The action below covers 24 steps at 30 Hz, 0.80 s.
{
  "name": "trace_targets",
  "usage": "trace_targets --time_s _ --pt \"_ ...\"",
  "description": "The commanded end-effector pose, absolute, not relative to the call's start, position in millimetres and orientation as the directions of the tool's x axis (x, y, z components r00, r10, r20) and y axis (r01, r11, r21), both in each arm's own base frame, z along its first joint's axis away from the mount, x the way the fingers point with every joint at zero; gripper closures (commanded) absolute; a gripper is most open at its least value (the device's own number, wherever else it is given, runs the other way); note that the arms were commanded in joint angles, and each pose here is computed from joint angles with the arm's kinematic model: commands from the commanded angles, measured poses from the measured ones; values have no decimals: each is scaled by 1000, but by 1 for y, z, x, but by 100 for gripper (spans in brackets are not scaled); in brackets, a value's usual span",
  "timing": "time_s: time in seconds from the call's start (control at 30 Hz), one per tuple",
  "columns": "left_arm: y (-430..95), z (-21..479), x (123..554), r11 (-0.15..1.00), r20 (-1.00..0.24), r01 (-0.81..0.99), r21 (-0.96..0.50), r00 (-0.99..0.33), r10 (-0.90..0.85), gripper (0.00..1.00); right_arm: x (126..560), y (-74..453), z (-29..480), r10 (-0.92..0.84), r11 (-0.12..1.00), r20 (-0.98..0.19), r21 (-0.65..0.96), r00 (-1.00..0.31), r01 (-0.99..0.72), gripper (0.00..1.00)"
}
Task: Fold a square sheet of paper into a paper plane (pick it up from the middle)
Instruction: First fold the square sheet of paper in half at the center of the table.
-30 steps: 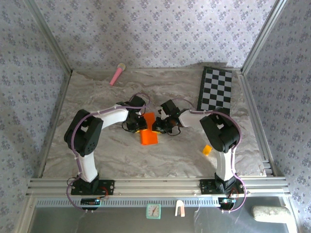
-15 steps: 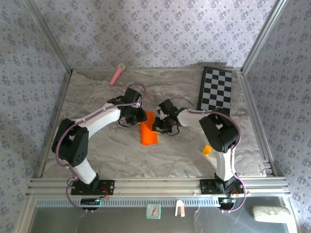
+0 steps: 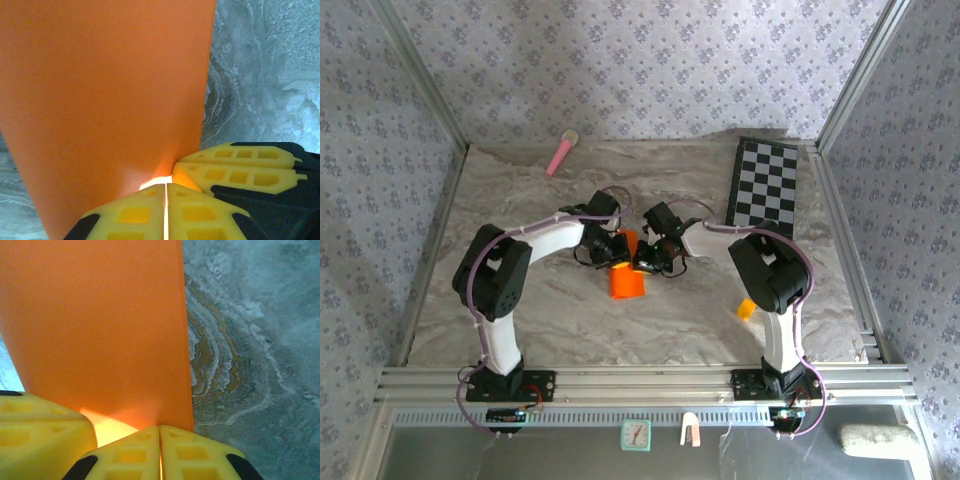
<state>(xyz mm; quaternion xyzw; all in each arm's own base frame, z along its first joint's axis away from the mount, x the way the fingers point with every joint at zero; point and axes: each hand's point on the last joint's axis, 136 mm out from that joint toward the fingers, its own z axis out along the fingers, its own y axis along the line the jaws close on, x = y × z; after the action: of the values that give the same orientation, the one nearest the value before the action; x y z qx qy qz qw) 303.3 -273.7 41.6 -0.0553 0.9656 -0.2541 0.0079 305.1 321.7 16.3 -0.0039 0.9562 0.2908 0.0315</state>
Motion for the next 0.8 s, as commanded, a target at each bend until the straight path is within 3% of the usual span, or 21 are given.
trace_targets --time_s 0.0,0.77 --pt "-279 39 303 863 24 -91 -497 -996 -91 90 275 265 -50 41 959 54 278 -998 55 92" --pt "-221 1 294 909 41 -69 -411 -998 -57 91 259 244 -65 69 988 87 134 -994 80 92"
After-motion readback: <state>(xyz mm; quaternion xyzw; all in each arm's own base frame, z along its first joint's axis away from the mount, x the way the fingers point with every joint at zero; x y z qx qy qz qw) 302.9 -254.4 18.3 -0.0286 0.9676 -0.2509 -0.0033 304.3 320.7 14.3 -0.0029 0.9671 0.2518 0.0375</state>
